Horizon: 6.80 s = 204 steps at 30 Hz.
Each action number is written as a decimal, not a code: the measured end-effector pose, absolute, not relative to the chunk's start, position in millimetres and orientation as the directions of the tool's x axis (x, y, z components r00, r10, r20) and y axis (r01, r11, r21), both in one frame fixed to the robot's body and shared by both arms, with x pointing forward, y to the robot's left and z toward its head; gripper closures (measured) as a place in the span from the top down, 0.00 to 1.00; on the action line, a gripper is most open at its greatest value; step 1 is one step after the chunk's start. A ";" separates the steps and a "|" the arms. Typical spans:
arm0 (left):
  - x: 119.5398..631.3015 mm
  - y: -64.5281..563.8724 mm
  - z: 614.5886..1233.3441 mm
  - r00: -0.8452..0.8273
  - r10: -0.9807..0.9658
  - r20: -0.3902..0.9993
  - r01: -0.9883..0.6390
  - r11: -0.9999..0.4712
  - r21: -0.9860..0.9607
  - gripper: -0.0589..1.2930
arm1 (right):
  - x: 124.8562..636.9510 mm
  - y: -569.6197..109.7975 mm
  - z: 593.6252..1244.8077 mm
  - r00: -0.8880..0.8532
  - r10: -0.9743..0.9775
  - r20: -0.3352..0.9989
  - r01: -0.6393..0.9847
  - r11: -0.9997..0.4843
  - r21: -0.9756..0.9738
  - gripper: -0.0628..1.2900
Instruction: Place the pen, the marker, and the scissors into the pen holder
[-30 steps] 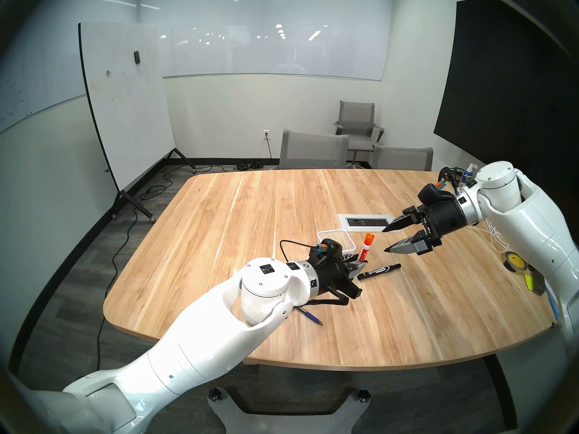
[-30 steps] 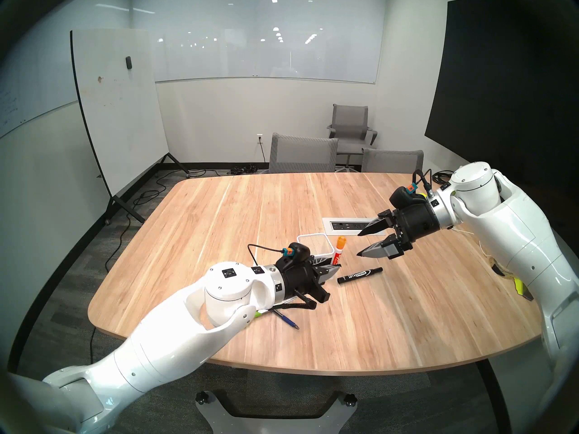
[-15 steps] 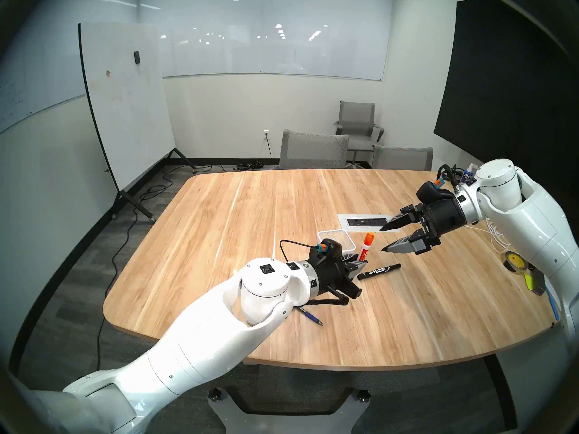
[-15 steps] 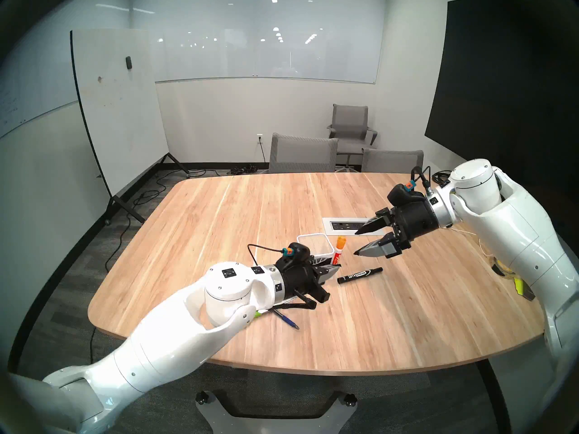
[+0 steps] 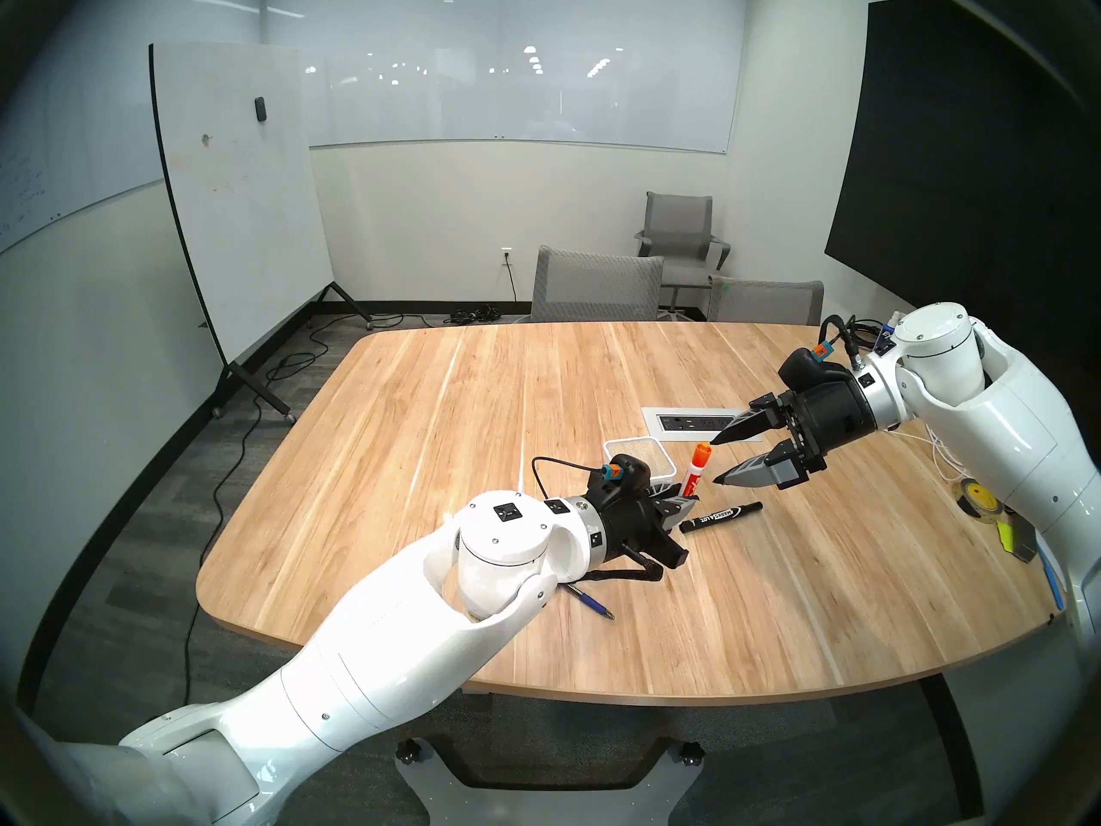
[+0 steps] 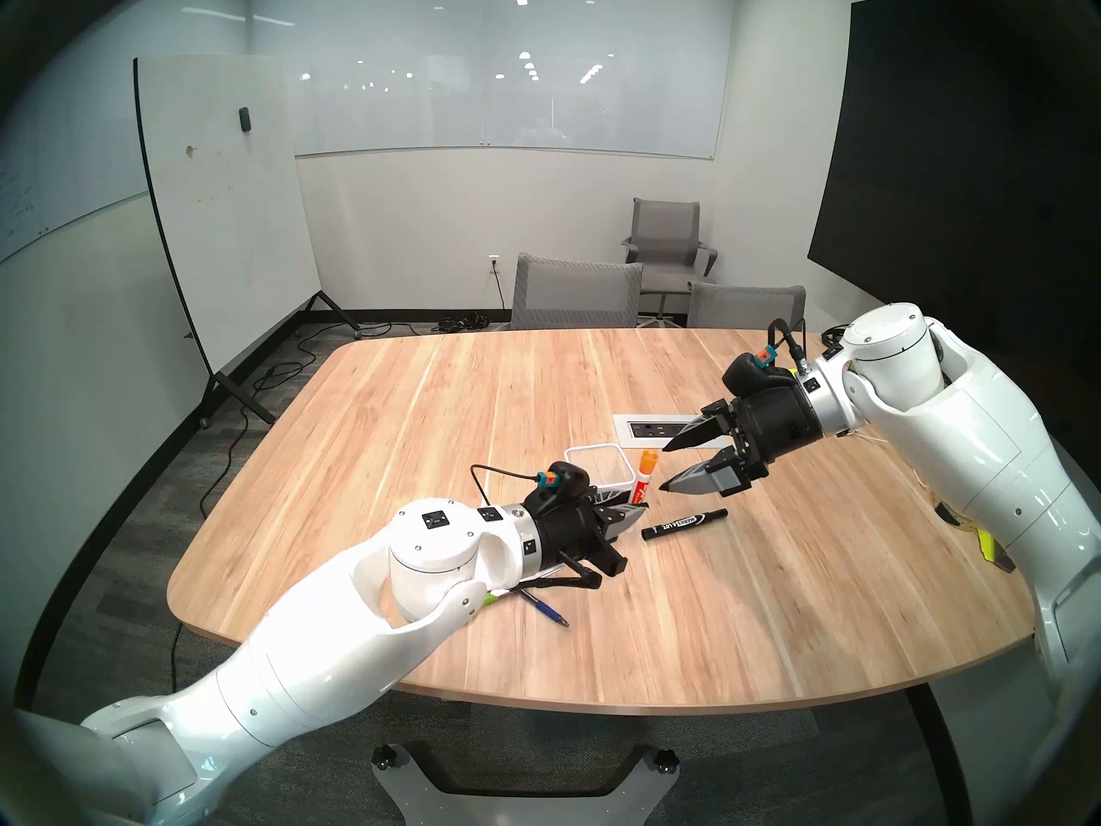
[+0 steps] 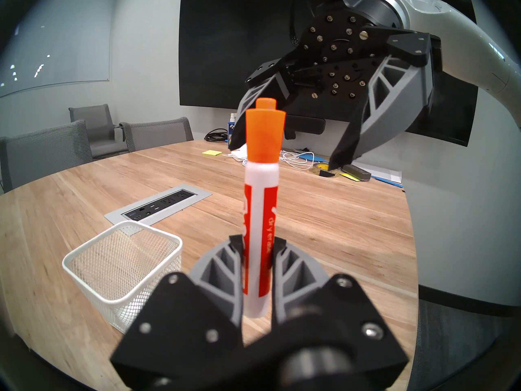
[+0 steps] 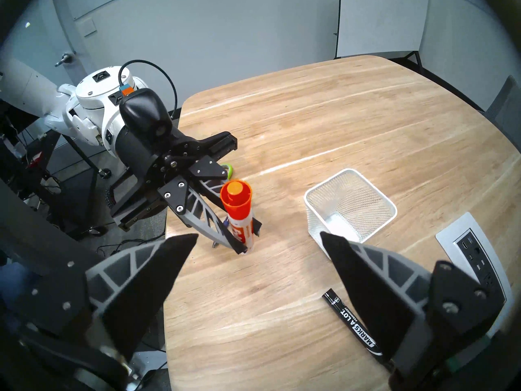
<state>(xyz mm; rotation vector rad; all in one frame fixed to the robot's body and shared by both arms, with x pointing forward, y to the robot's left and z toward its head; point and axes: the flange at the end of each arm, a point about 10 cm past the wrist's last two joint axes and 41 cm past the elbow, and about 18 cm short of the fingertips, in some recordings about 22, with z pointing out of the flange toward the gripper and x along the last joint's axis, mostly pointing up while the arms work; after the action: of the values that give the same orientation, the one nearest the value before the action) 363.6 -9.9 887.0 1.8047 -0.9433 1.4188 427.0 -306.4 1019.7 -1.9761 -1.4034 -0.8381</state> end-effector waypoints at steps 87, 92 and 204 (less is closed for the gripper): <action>303.3 -2.1 880.4 0.219 -0.191 0.957 -0.839 -0.537 0.085 0.97 | 451.5 -270.2 1003.7 0.293 0.575 0.764 0.942 -0.309 -0.129 0.07; 292.9 4.8 882.6 0.229 -0.199 0.953 -0.826 -0.558 0.083 0.97 | 453.1 -265.5 1003.9 0.292 0.572 0.766 0.942 -0.309 -0.128 0.07; 300.2 82.4 856.5 0.329 -0.244 0.912 -0.647 -0.762 0.029 0.97 | 492.2 -235.3 966.0 0.327 0.414 0.849 0.807 -0.591 -0.023 0.07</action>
<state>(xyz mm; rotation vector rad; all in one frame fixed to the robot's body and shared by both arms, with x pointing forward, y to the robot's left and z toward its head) 300.2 82.4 856.5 2.2105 -0.7881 1.4160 492.2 -235.3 966.0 -2.1523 -1.0748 -1.1811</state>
